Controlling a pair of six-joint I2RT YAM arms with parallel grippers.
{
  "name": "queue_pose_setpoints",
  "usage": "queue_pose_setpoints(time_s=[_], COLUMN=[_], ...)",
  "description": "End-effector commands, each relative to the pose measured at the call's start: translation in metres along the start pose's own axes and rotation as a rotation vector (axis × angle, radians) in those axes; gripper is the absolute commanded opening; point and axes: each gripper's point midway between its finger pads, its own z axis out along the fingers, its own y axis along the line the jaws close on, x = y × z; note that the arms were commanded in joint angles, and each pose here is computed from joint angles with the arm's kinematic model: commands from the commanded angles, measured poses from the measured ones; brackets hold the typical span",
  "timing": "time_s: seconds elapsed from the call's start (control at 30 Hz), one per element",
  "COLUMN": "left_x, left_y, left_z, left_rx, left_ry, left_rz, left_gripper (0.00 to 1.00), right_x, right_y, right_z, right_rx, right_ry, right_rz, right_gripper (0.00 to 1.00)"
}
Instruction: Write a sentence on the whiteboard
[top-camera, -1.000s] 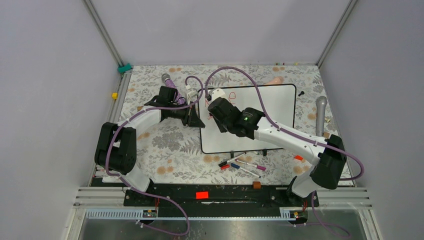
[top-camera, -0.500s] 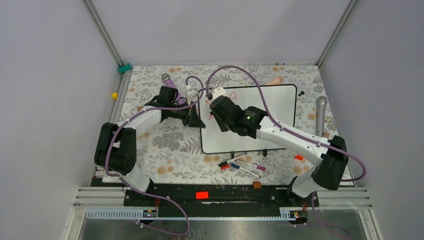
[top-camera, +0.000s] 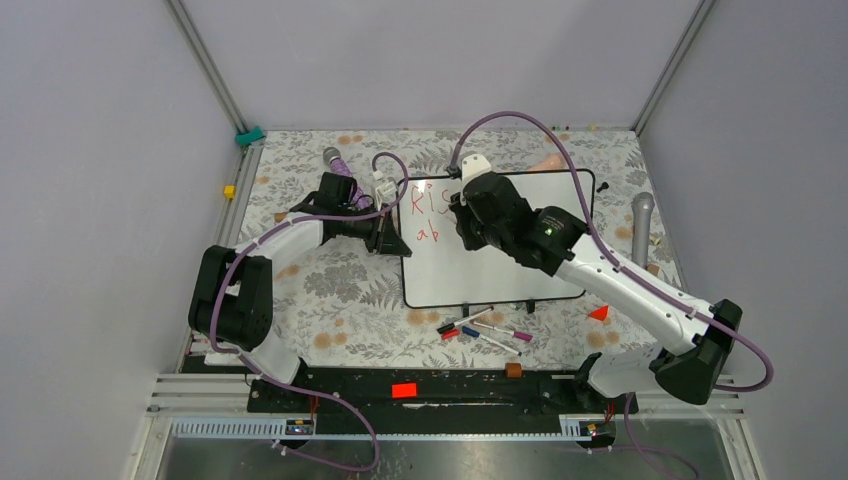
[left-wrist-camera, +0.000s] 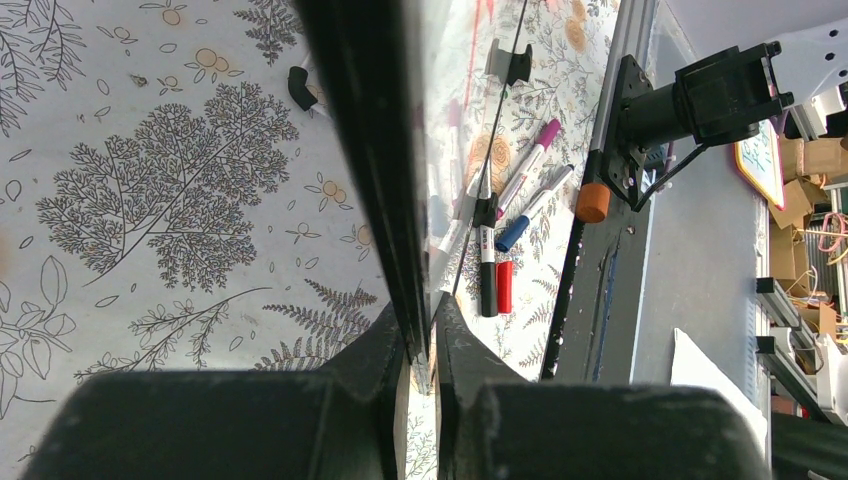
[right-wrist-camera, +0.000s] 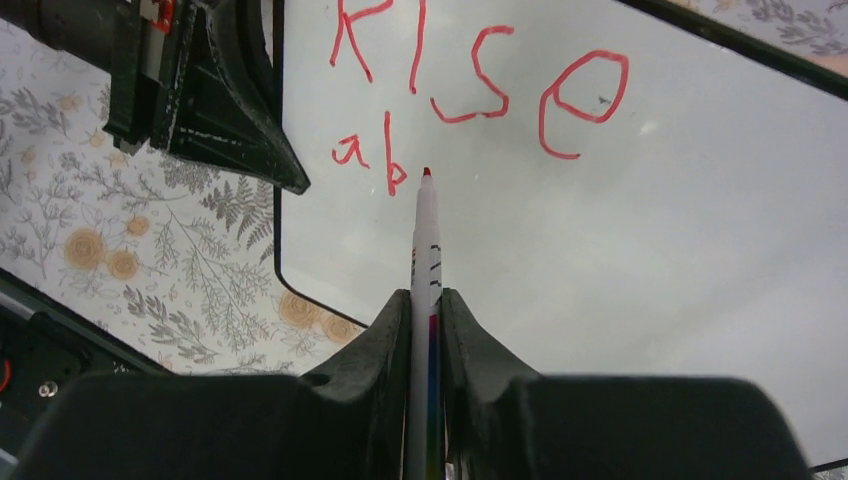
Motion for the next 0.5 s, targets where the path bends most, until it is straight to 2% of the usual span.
queue_pose_setpoints(time_s=[0.0,0.3,0.47], left_x=[0.023,0.026,0.025], left_y=[0.016,0.012,0.012], left_z=[0.002,-0.003,-0.004], left_rx=[-0.115,-0.115,-0.125], left_ry=[0.077,0.074,0.071], left_rz=[0.05,0.056,0.071], left_gripper=[0.0,0.0,0.0], right_x=[0.009,0.034,0.041], right_y=[-0.002,-0.005,-0.012], right_z=[-0.018,-0.033,-0.036], right_rx=[-0.033,-0.065,-0.052], right_ry=[0.015,0.057,0.027], right_rz=[-0.009,0.052,0.058], right_gripper=[0.0,0.0,0.0])
